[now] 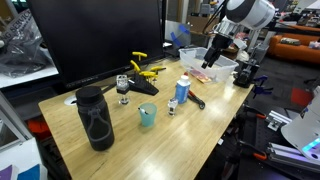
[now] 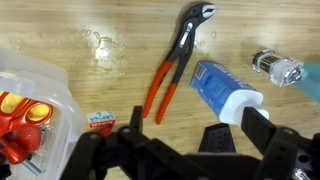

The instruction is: Put the scissors into the box.

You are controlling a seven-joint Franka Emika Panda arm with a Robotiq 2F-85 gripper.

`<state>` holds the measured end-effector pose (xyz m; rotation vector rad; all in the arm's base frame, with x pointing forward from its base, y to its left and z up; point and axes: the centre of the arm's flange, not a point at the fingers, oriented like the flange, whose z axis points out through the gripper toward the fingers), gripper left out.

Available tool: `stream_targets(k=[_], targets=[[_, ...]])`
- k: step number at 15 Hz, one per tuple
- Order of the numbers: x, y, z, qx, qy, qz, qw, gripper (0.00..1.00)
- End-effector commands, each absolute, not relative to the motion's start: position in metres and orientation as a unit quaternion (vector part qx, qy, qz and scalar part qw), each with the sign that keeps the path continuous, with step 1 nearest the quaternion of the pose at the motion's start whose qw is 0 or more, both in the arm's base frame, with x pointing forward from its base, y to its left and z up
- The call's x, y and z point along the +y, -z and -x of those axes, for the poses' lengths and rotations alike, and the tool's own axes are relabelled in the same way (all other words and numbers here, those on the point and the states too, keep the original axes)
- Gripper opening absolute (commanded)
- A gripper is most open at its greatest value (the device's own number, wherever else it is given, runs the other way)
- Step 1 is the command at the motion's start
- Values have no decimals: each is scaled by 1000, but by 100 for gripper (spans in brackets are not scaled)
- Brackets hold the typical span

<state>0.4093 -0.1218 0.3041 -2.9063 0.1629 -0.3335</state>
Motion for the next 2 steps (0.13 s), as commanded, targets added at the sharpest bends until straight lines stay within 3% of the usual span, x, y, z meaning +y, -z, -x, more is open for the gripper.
stream_targets(k=[1, 2], targets=[[-121, -304, -409, 55, 113, 986, 106, 100], [-121, -304, -409, 55, 113, 986, 106, 100]])
